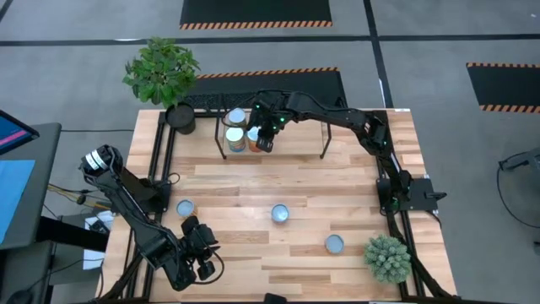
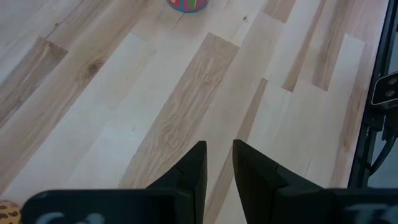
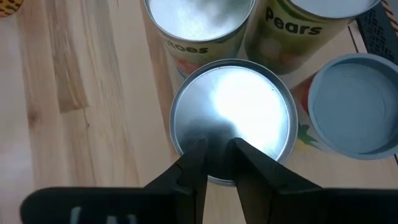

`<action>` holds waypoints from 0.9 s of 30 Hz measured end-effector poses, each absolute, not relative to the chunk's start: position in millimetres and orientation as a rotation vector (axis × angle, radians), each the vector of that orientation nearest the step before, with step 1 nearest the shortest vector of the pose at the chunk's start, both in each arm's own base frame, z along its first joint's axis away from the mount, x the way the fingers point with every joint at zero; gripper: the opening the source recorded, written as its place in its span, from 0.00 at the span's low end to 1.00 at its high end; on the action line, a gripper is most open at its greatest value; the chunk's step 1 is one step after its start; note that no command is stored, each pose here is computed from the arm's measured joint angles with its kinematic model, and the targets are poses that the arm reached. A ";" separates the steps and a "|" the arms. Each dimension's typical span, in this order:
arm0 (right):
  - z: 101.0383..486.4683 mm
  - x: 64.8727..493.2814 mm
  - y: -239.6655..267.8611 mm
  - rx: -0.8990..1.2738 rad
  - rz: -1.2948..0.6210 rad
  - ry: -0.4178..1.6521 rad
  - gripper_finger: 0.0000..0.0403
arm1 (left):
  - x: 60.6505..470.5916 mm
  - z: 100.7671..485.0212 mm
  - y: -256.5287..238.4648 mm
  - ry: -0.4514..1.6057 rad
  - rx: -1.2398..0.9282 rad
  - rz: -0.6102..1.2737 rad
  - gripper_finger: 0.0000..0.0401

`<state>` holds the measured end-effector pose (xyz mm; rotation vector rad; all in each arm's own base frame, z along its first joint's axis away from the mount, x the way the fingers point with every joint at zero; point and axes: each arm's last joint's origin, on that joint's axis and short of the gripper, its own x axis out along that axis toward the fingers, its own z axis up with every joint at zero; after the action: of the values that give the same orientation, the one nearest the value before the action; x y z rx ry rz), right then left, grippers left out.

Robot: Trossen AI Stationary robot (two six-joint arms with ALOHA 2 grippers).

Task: Pick and place cans onto a shelf
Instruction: Put the canned green beans on the shelf

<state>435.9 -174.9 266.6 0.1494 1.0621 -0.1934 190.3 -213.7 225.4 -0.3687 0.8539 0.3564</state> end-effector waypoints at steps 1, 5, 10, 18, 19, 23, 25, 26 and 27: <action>266.5 435.8 -174.9 0.155 -0.196 1.064 0.25 | 190.3 225.4 -213.7 0.854 -0.369 0.356 0.16; 265.9 434.7 -174.5 0.162 -0.200 1.076 0.25 | 190.3 225.4 -213.7 0.854 -0.369 0.357 0.16; 268.6 432.7 -174.0 0.165 -0.213 1.080 0.25 | 190.3 225.4 -213.7 0.854 -0.369 0.357 0.16; 274.4 432.6 -170.8 0.143 -0.235 1.063 0.25 | 190.3 225.3 -213.7 0.854 -0.366 0.356 0.16; 275.2 432.3 -170.4 0.142 -0.236 1.064 0.25 | 190.3 225.3 -213.7 0.854 -0.364 0.355 0.16; 280.5 433.5 -168.2 0.133 -0.233 1.038 0.25 | 190.3 225.3 -213.7 0.854 -0.364 0.355 0.16; 280.4 433.5 -167.8 0.133 -0.232 1.041 0.25 | 190.3 225.4 -213.8 0.854 -0.364 0.355 0.16; 280.4 433.5 -167.9 0.133 -0.232 1.040 0.25 | 190.3 225.3 -213.7 0.854 -0.364 0.355 0.16; 280.5 433.7 -167.6 0.133 -0.231 1.039 0.25 | 190.3 225.3 -213.7 0.854 -0.364 0.355 0.16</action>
<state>433.7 -167.6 280.5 0.1326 1.0392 -0.2308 190.3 -213.7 225.3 -0.3639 0.8541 0.3548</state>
